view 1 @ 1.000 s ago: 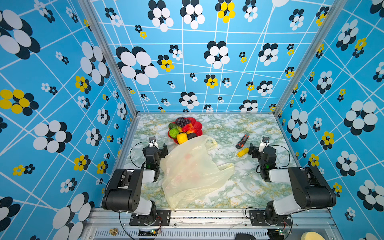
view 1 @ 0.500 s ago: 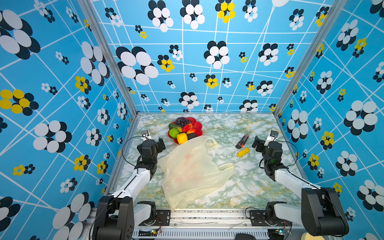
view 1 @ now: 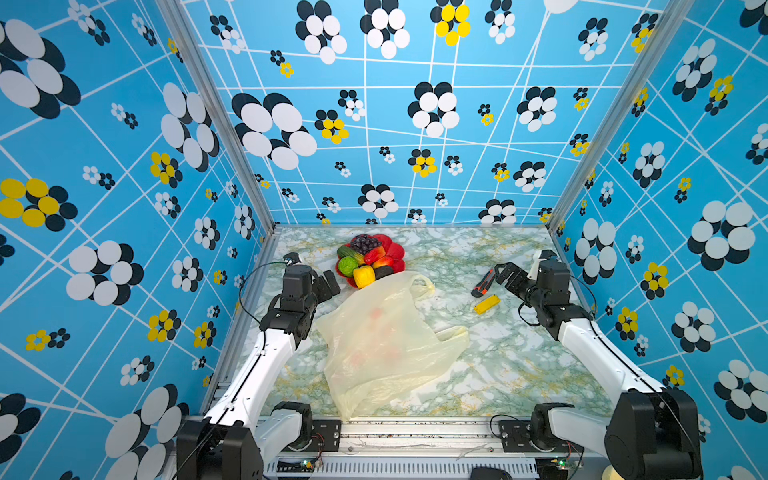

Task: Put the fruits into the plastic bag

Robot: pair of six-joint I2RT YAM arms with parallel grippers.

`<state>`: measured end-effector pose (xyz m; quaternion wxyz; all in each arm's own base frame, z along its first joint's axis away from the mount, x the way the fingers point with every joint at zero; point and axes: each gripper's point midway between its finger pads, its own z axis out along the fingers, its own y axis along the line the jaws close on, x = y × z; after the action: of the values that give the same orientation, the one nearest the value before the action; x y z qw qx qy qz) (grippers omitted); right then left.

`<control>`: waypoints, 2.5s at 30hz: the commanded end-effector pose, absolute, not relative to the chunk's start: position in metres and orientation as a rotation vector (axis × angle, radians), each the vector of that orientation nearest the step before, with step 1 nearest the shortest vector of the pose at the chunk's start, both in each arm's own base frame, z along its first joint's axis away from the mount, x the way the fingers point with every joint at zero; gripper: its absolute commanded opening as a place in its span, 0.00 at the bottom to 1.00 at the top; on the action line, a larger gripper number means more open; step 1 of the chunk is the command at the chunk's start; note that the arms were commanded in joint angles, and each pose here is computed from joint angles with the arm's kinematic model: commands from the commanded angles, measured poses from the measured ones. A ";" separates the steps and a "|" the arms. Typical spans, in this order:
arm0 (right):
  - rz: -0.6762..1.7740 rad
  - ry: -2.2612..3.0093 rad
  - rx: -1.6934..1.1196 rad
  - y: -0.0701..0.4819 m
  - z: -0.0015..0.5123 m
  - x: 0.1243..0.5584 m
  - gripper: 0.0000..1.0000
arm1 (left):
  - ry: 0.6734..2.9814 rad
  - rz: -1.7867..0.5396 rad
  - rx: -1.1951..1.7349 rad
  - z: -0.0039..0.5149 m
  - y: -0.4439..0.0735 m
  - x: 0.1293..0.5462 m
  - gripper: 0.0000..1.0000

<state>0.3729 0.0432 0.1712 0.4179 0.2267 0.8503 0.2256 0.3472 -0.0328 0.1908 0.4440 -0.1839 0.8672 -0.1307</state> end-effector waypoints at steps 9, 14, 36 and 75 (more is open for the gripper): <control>0.845 2.316 0.645 0.082 0.170 0.325 0.98 | 2.294 -0.616 -0.448 0.195 -0.072 0.304 0.99; 0.861 2.396 0.627 0.098 0.159 0.310 0.94 | 2.331 -0.674 -0.450 0.188 -0.079 0.297 0.99; 0.915 2.729 0.535 0.167 0.082 0.251 0.84 | 2.395 -0.749 -0.465 0.167 -0.091 0.299 0.99; 0.470 2.457 -0.012 0.150 0.233 0.290 0.00 | 2.340 -0.835 -0.467 0.183 -0.097 0.290 0.99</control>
<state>0.2931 0.1648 0.2167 0.2923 0.0463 0.9256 0.2362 0.2936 -0.0920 0.1795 0.3012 -0.1819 0.8866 -0.3001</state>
